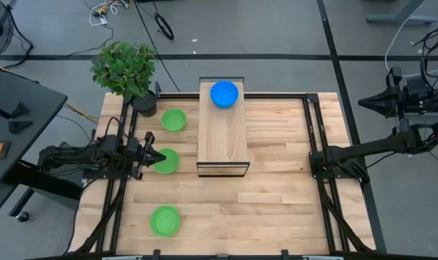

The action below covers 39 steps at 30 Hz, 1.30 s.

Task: Pick & Place Mini bowls
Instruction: Put the top green bowl on the shelf

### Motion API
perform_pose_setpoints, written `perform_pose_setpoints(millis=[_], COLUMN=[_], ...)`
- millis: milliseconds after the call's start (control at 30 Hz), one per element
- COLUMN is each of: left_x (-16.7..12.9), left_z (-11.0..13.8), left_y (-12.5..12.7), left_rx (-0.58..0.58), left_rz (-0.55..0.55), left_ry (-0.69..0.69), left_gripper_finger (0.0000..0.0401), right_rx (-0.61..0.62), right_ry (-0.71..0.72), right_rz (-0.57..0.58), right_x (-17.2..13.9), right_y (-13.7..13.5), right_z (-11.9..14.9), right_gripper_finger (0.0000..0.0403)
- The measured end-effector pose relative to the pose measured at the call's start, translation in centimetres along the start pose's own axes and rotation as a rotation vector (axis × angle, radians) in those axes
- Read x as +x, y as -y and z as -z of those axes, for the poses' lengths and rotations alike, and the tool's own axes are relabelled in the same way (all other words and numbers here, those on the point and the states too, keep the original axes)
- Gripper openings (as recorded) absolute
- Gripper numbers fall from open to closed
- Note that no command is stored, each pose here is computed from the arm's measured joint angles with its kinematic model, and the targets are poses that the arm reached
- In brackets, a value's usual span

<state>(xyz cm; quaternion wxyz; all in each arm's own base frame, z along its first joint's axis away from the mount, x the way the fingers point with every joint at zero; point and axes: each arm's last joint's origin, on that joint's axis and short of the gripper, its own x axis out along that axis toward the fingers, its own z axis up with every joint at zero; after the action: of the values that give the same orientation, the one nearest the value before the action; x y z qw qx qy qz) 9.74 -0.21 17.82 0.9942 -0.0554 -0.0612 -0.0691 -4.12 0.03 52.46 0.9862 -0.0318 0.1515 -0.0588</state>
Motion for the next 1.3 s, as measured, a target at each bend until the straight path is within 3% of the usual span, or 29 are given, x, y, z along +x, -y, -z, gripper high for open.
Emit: perform_pose_setpoints(millis=[267,500,767,1133,1300], left_x=[-0.1,-0.3,-0.8,-2.3,-2.7], left_z=[-1.0,-2.4,-4.1,-9.5,-12.0], left_y=[0.1,0.3,0.6,1.4,1.7], left_rx=[-0.041,-0.186,-0.221,-0.171,-0.164], left_rz=[0.014,0.057,0.099,0.1,0.07], left_ry=[0.099,0.247,0.383,0.549,0.548], left_gripper_finger=[0.003,0.003,0.003,0.0004,0.0003], right_rx=[0.0,0.0,0.0,0.0,0.0], right_ry=[0.0,0.0,0.0,0.0,0.0], right_rz=[0.0,0.0,0.0,0.0,0.0], right_x=[0.0,0.0,0.0,0.0,0.0], right_y=[0.0,0.0,0.0,0.0,0.0], right_z=[0.0,0.0,0.0,0.0,0.0], right_gripper_finger=[0.0006,0.0006,0.0006,0.0006,0.0006])
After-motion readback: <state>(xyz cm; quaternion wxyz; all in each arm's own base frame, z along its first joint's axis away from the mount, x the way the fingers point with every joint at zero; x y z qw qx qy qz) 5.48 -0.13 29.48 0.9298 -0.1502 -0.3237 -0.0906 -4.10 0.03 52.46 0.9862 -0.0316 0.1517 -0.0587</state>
